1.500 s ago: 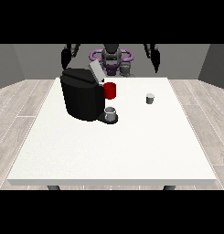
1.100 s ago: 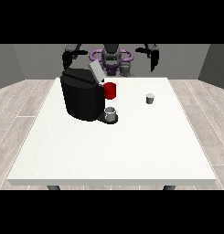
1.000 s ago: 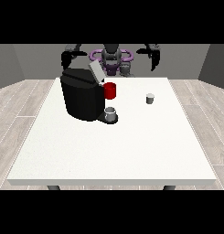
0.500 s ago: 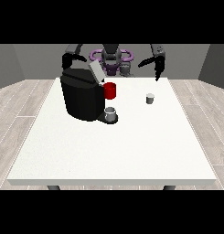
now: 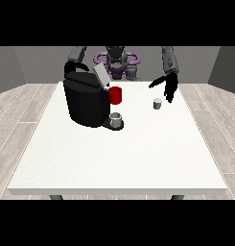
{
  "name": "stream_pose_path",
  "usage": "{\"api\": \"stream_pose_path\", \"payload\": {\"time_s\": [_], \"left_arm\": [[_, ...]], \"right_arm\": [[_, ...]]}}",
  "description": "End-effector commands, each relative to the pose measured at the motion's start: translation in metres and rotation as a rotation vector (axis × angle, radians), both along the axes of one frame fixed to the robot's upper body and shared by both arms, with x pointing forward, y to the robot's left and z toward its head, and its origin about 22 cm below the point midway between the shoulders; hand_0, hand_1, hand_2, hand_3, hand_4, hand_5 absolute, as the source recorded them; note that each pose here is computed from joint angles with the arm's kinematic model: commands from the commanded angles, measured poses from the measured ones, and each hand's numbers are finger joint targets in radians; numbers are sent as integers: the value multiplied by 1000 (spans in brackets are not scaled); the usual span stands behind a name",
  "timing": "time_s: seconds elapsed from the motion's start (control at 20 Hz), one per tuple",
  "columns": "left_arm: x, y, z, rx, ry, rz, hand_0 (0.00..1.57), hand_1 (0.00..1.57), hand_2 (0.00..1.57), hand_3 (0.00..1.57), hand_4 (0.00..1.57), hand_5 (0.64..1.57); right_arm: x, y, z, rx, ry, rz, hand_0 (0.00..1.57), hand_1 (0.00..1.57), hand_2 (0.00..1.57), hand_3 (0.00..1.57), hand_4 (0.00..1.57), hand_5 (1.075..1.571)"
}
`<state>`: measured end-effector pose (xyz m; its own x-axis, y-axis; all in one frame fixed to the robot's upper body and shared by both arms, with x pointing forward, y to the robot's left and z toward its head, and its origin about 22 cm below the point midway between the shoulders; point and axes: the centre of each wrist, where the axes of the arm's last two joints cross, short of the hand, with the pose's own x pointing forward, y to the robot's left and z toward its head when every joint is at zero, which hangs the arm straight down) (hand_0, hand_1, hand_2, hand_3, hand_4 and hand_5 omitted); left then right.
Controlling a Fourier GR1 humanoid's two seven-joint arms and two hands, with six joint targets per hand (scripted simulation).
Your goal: Insert the coffee pod into the coffee machine and close the lid
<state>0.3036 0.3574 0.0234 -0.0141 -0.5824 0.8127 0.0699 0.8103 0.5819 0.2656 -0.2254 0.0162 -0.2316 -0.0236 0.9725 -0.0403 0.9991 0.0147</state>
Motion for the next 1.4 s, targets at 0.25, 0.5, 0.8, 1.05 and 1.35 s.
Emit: {"api": "stream_pose_path", "payload": {"time_s": [0.25, 0.5, 0.8, 1.05, 1.35], "left_arm": [[39, 13, 19, 163, 17, -5, 0, 0, 0, 0, 0, 1571], [39, 58, 23, 197, 87, 39, 0, 0, 0, 0, 0, 1571], [56, 21, 6, 281, 183, -8, 0, 0, 0, 0, 0, 1571], [62, 24, 11, 265, 201, -12, 0, 0, 371, 0, 0, 1571], [56, 40, 6, 279, 170, -27, 0, 0, 590, 375, 0, 1571]], "right_arm": [[22, 13, 1, -17, -39, -25, 0, 0, 0, 0, 448, 1571], [22, 5, 26, -35, -52, -21, 0, 0, 0, 0, 416, 1571], [31, 22, 24, -33, -36, -8, 0, 0, 0, 0, 276, 1571], [34, 8, 15, -24, -3, -32, 0, 0, 0, 0, 375, 1571], [30, 14, 21, -26, -62, -47, 0, 0, 0, 0, 389, 1571]]}}
